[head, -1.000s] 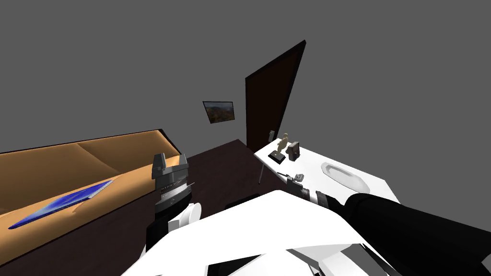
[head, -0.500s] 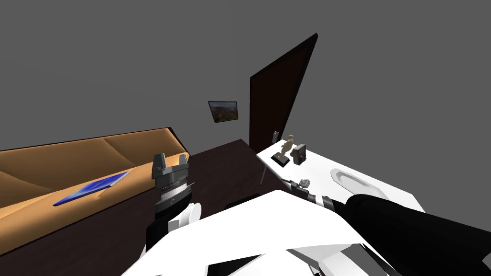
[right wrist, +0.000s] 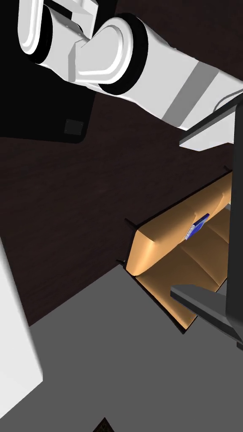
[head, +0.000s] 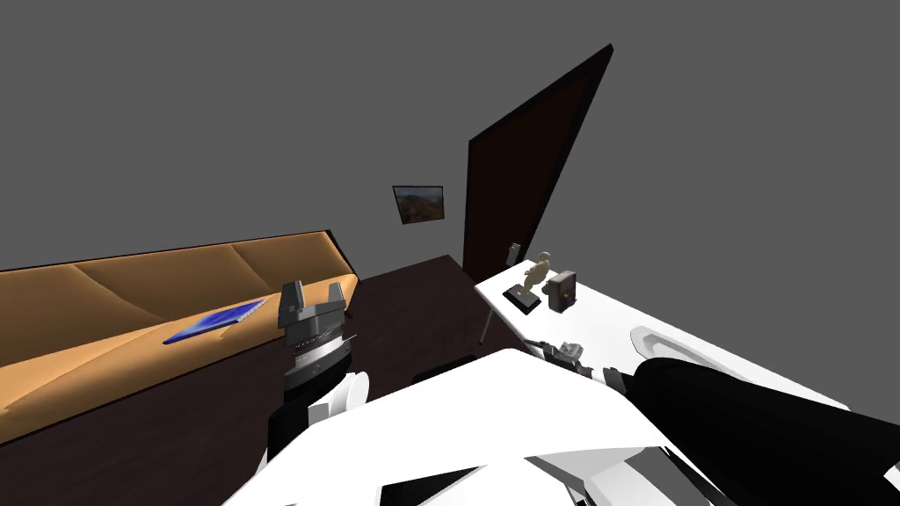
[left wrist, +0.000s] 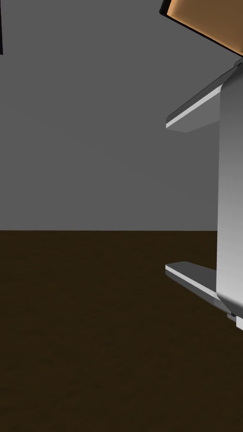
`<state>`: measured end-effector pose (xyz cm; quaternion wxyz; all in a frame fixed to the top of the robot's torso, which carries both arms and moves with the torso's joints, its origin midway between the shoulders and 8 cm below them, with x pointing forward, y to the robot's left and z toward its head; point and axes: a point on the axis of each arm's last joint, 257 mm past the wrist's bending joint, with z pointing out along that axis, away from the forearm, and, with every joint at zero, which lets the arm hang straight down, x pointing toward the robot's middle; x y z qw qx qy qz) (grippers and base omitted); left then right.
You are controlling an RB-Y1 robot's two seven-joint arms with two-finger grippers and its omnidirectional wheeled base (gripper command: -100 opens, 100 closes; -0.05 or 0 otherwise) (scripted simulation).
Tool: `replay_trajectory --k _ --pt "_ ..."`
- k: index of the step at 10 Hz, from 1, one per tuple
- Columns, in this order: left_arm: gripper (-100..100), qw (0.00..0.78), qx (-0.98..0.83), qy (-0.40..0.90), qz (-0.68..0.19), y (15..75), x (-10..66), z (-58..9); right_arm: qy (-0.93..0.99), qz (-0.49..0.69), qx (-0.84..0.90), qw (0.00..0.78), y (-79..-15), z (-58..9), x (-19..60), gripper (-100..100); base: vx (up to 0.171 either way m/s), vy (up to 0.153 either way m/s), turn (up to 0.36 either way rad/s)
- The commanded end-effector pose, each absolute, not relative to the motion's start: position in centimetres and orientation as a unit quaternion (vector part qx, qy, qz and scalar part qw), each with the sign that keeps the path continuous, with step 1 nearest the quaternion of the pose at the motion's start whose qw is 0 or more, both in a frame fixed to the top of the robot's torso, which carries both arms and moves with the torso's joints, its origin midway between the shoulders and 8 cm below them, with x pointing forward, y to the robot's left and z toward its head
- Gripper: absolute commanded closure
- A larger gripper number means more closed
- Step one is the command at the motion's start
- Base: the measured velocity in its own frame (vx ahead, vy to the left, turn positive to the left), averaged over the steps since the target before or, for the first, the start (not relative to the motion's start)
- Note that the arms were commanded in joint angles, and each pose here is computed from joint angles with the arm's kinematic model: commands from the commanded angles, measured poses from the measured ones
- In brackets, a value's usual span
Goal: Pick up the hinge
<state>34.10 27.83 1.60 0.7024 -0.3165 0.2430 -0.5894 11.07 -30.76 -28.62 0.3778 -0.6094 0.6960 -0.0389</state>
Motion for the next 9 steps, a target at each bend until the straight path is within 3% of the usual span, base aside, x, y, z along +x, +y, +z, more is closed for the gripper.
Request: replay_trajectory --k 1,9 --pt "0 0.702 -0.316 0.243 -0.589 27.8 34.1 1.6 0.696 -0.039 -0.632 0.338 -32.1 -29.6 9.1 -100 0.023 -0.037 0.155" --pt "0 0.702 -0.316 0.243 -0.589 27.8 34.1 1.6 0.686 -0.026 -0.708 0.164 -38.8 -31.2 0.6 -100 0.028 -0.058 0.158"
